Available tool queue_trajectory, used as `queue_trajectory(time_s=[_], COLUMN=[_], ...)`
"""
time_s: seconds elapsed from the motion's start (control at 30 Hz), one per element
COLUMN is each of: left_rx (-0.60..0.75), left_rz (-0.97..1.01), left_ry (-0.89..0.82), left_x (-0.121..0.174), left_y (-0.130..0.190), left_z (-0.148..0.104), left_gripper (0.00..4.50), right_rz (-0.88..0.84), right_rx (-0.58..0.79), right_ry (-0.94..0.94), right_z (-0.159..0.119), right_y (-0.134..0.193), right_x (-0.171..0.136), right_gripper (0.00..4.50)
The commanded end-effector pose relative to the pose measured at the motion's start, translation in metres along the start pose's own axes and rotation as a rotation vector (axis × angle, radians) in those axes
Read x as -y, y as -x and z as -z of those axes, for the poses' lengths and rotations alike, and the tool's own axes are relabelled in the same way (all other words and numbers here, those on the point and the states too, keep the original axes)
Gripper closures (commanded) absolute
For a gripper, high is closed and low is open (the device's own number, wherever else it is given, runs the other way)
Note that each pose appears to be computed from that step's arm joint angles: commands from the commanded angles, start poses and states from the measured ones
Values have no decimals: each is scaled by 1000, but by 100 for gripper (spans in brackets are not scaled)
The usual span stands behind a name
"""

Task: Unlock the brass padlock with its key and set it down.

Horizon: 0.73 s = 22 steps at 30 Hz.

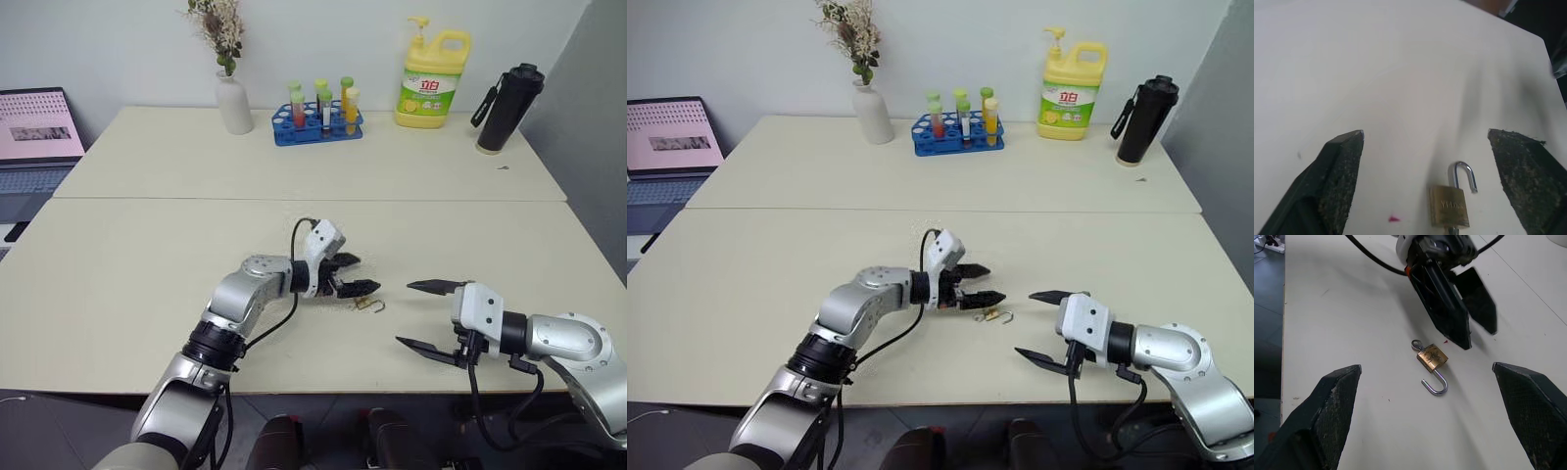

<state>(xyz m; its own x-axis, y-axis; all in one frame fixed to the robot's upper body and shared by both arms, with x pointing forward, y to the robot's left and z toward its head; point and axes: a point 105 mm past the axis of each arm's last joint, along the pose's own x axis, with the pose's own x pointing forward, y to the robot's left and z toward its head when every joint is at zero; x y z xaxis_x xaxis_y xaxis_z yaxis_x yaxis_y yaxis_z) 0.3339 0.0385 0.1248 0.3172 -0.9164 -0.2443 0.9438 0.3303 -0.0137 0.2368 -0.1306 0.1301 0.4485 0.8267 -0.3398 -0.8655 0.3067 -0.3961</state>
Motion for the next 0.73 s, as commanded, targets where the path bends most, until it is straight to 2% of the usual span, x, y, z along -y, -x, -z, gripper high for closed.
queue_trajectory(time_s=[0.03, 0.13, 0.2, 0.3, 0.4, 0.73], left_rx=[97, 62, -28, -131, -192, -195], left_rz=[5, 11, 11, 13, 5, 38], left_ry=[-219, -303, -365, -432, -389, -379], left_x=[6, 13, 21, 30, 45, 57], left_y=[26, 47, 78, 98, 122, 117], left_z=[-37, -35, -23, -7, 10, 14], left_gripper=[37, 37, 37, 37, 37, 37], right_rz=[7, 5, -15, -36, -39, -91], right_rx=[12, 6, -16, -38, -67, -80], right_ry=[23, 17, 12, 7, -11, -12], right_z=[-6, -5, -1, 3, 10, 15], right_y=[5, 7, 11, 15, 24, 25], right_x=[5, 7, 10, 13, 21, 18], right_gripper=[0, 0, 0, 0, 0, 0])
